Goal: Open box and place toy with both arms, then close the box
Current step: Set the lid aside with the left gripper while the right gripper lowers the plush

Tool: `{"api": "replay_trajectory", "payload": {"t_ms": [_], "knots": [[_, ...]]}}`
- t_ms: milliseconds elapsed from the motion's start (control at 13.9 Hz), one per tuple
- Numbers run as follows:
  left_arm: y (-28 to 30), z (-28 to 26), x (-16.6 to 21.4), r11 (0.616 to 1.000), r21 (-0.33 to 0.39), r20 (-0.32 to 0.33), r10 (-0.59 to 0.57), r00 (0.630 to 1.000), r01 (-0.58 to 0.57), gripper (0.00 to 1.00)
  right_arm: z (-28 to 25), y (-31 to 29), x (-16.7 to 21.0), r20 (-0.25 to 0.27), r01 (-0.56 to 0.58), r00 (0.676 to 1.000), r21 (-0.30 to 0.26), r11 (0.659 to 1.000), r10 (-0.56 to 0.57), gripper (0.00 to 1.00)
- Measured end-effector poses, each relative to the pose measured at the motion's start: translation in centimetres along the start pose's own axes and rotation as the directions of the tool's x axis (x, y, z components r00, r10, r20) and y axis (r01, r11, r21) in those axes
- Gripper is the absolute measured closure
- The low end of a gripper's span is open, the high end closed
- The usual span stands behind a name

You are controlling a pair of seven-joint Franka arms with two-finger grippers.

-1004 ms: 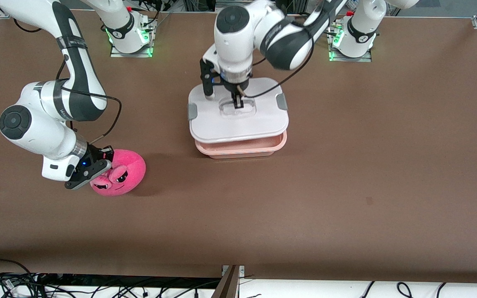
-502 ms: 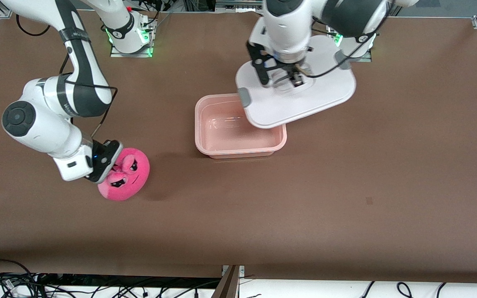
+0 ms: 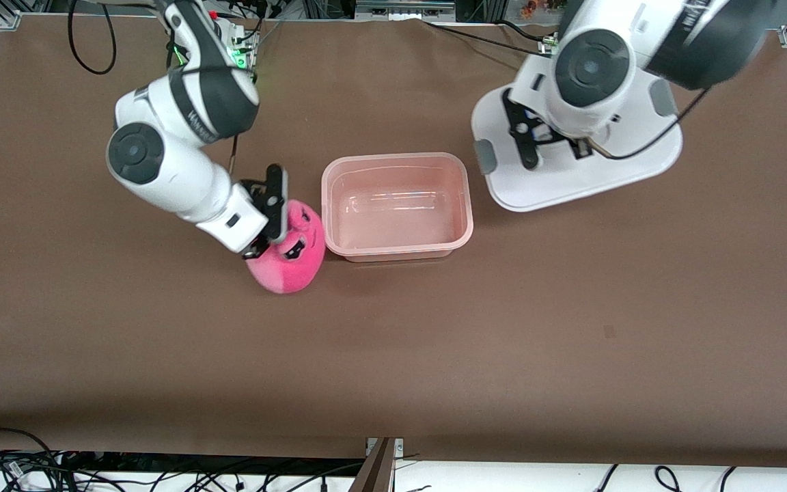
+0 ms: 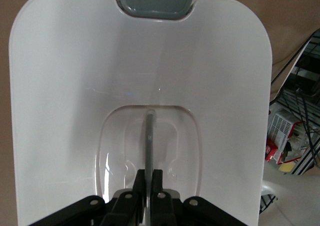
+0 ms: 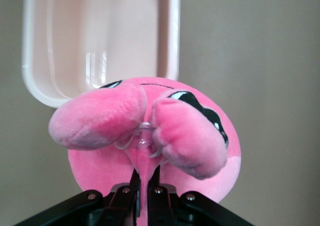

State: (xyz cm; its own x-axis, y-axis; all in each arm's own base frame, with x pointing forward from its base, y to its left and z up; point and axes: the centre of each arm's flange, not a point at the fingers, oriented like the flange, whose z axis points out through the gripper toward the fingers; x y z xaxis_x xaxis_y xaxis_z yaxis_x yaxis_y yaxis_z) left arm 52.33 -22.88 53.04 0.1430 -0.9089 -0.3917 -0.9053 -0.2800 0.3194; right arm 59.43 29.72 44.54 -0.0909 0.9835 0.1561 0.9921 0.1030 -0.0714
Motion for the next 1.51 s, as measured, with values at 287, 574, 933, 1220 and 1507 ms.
{"api": "replay_trajectory", "payload": {"t_ms": [287,574,933,1220,1507], "knots": [[-6.5,3.1,-5.4,0.988,-0.002,-0.049,0.151,0.987,-0.152,0.93,-2.2,-3.4,4.5,0.046,0.013,0.999,0.127,0.992,-0.019,0.93],[-11.1,7.3,-8.1,0.963,0.025,-0.074,0.269,0.96,-0.268,0.93,-1.1,-6.7,10.7,0.081,0.069,0.993,0.146,0.987,-0.081,0.93],[-13.0,12.3,-7.0,0.948,0.019,-0.081,0.318,0.945,-0.318,0.93,3.7,-7.5,14.3,0.161,0.053,0.984,0.125,0.991,-0.073,0.93],[-12.4,13.8,-7.3,0.936,0.053,-0.09,0.351,0.932,-0.348,0.93,6.9,-6.1,14.9,0.149,0.032,0.988,0.092,0.995,-0.045,0.93],[-9.4,13.3,-9.3,0.944,0.073,-0.122,0.328,0.937,-0.322,0.93,8.9,-5.7,15.9,0.148,0.021,0.989,0.062,0.998,-0.03,0.93]]}}
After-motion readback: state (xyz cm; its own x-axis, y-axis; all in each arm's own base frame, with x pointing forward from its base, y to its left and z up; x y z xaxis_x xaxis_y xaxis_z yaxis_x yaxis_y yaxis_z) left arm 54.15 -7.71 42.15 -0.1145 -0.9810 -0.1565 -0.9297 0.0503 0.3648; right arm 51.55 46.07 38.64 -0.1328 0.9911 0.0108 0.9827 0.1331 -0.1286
